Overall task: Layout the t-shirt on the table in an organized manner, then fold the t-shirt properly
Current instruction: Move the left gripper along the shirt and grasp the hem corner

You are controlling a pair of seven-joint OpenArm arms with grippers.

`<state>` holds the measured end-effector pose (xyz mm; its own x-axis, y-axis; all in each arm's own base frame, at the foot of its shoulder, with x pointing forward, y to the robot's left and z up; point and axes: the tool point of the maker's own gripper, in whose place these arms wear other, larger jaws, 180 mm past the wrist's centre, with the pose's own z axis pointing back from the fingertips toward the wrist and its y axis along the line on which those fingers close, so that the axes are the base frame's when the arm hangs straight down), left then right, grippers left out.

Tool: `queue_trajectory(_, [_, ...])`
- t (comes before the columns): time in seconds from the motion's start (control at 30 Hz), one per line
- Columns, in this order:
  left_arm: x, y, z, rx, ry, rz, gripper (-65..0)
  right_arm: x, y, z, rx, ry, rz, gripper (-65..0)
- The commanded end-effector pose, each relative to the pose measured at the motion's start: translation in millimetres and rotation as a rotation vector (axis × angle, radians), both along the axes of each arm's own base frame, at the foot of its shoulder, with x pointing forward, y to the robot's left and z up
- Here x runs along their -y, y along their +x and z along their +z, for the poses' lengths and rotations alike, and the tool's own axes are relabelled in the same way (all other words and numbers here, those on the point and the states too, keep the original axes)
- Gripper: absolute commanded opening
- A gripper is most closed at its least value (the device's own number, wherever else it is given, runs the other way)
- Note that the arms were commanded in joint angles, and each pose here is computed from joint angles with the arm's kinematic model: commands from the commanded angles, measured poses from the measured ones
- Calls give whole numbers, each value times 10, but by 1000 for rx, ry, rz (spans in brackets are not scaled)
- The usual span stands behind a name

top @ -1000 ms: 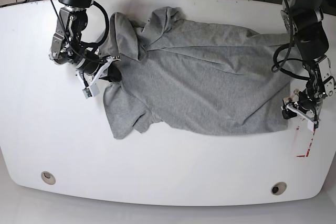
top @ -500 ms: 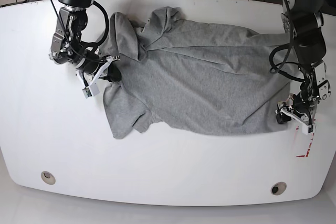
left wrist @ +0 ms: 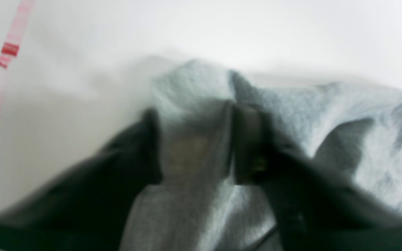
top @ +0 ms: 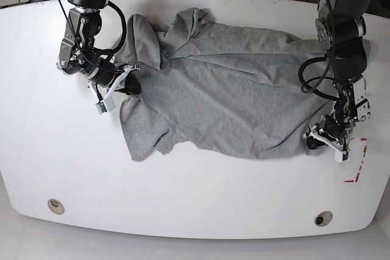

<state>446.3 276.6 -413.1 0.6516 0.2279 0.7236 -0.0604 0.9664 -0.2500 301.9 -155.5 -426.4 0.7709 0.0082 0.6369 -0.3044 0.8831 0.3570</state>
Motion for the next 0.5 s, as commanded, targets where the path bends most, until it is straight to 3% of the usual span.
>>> queue_trajectory(0.0, [-55,101,142,36,12,3,-611,72,9,7,-11,-40,11,-647])
queue_trajectory(0.07, [-60,116,161,49,13,6,-650,72,9,7,-11,-40,11,-648])
queue_trajectory(0.3, [-77,144,243,73,29,2,-650,164,132,110,18,-65,14,-650])
queue_trajectory(0.47, [-123,95,470,102,106,-37,-650,179,249,237,53,-109,60,-650])
